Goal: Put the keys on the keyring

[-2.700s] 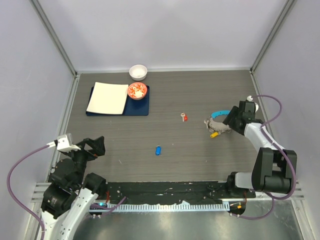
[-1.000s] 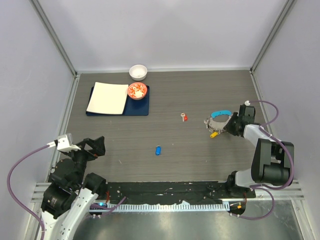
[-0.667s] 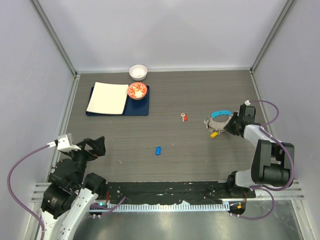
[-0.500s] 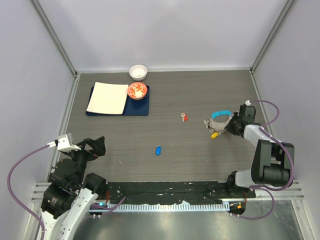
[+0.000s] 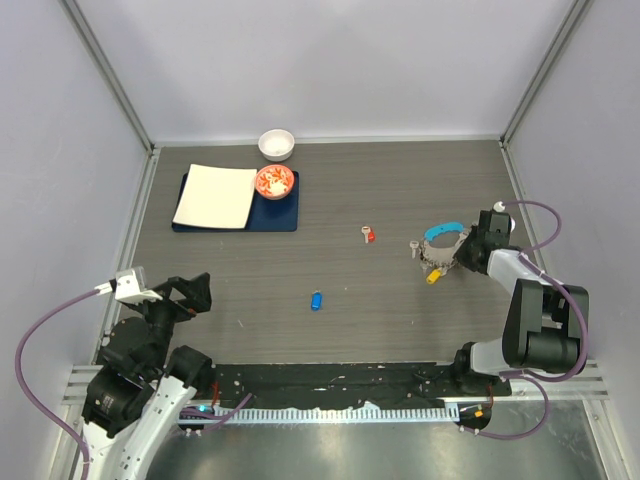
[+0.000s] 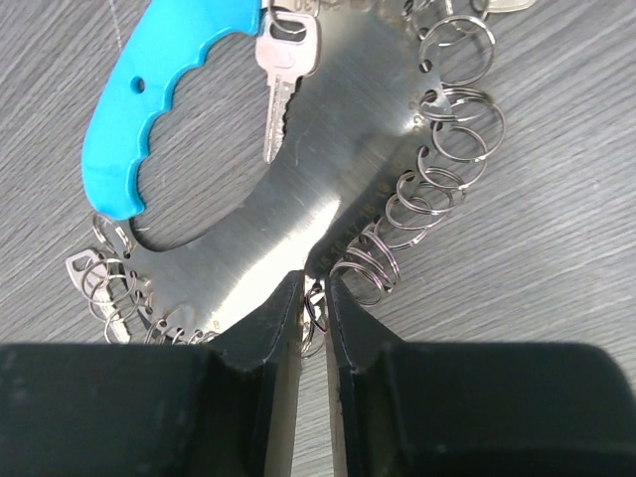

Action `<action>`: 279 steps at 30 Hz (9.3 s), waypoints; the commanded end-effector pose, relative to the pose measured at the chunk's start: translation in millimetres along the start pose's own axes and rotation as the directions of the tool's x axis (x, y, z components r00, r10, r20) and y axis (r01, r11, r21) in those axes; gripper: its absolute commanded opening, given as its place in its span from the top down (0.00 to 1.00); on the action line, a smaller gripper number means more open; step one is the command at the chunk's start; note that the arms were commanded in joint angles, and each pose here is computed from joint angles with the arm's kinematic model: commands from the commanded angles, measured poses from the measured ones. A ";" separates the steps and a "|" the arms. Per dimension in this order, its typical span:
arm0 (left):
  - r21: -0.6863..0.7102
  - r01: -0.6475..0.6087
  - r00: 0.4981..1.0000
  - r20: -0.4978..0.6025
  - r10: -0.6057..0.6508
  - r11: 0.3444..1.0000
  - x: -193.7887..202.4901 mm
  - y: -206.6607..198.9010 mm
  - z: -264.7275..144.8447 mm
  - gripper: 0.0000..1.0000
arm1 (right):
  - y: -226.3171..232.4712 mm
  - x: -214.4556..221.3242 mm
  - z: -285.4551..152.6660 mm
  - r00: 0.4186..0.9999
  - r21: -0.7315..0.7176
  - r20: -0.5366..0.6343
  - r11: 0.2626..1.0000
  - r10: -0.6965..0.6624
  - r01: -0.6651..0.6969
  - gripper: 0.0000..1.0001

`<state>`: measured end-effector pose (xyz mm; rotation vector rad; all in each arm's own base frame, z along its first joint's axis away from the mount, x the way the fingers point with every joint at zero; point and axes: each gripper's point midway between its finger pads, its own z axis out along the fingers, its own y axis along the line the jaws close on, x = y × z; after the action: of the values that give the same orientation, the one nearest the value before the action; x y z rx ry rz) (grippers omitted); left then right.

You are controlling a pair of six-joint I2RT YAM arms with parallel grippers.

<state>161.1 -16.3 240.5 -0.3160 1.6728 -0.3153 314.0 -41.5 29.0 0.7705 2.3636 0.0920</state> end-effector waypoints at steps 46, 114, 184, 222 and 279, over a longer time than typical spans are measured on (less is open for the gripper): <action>0.064 0.028 0.998 0.055 -0.031 0.998 -11.4 -7.7 -8.4 0.00 | -5.9 -5.5 -20.2 0.953 -0.142 0.207 0.970 0.223 -0.197 0.70; 0.108 0.010 0.999 0.052 -0.016 0.994 -9.5 -16.4 -5.1 0.00 | 16.7 -37.2 -55.8 0.991 -0.083 0.131 0.996 -0.012 0.023 0.99; 0.987 -0.067 0.923 0.118 0.366 -0.147 101.3 -349.8 21.8 0.34 | 184.0 103.1 -291.3 0.164 -0.429 0.695 -0.221 -0.700 0.876 0.99; 0.969 0.013 0.860 0.116 0.496 -0.248 143.9 -367.6 3.2 0.82 | 184.0 100.3 -303.5 0.188 -0.408 0.753 -0.223 -0.631 0.886 0.99; 0.679 -0.291 0.939 0.070 0.336 0.674 15.8 -240.4 103.7 1.00 | 229.0 59.4 -309.4 0.530 -0.510 0.756 0.160 -0.386 0.845 0.16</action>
<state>247.3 -293.5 294.0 0.7413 1.4392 -0.8594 200.1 203.1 286.6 -0.7863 1.6271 0.5375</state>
